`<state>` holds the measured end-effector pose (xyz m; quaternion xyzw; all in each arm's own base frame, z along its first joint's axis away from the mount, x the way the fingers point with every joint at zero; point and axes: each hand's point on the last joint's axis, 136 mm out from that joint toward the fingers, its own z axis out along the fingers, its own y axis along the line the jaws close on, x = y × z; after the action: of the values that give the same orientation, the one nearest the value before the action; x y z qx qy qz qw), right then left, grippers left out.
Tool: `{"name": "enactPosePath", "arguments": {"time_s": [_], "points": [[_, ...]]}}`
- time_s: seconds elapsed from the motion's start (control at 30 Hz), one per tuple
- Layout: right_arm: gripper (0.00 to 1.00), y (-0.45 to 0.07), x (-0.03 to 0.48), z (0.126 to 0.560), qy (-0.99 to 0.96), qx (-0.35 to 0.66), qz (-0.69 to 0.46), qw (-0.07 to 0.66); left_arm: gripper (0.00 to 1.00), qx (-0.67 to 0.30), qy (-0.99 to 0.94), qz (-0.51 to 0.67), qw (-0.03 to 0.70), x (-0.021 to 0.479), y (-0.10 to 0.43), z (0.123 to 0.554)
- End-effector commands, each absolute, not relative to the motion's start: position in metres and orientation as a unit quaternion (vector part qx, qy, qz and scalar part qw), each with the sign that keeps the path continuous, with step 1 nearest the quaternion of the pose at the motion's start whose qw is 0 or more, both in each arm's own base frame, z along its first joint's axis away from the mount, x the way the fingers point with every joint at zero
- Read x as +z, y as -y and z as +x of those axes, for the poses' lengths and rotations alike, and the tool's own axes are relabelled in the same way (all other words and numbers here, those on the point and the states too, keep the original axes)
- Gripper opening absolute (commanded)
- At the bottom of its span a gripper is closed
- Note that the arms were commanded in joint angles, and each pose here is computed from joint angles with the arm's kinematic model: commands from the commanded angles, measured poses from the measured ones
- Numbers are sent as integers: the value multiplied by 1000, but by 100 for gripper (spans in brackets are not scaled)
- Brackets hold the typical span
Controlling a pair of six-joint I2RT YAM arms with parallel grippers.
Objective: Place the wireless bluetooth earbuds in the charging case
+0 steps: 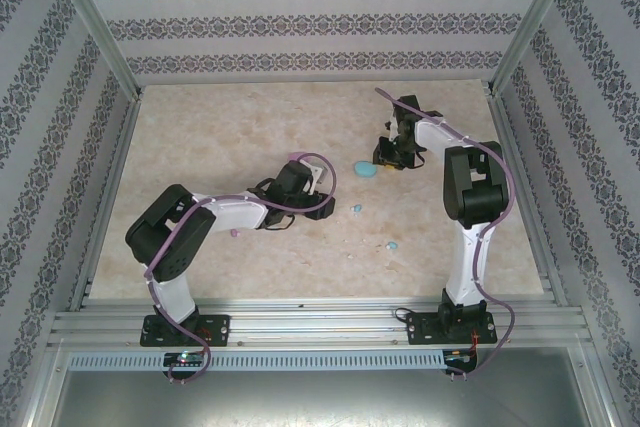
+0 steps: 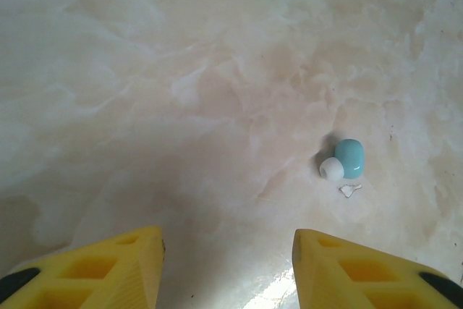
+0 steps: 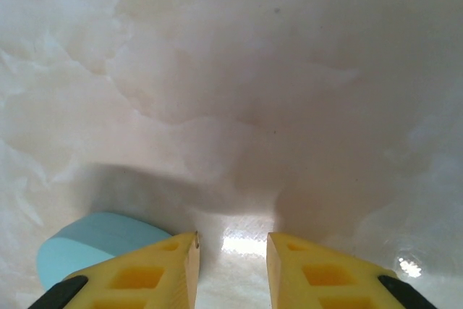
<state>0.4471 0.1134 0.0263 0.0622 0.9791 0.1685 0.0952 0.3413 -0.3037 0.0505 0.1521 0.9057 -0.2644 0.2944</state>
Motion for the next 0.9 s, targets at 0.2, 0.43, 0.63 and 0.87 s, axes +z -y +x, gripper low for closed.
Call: {"name": "enactPosePath", "arguments": {"time_s": [0.2,0.43,0.63,0.87], "points": [[30,-127,26,413,-982,174,42,64,49,-270,-908,134,291,54,307,341],[30,-154,32,402,-983,177,18,55,48,-263,-912,124,289,52,302,340],[31,-184,44,397,-979,196,-2,58,49,-243,-917,111,296,56,292,340],[32,-180,83,402,-959,261,40,103,60,-220,-911,182,296,71,308,357]]}}
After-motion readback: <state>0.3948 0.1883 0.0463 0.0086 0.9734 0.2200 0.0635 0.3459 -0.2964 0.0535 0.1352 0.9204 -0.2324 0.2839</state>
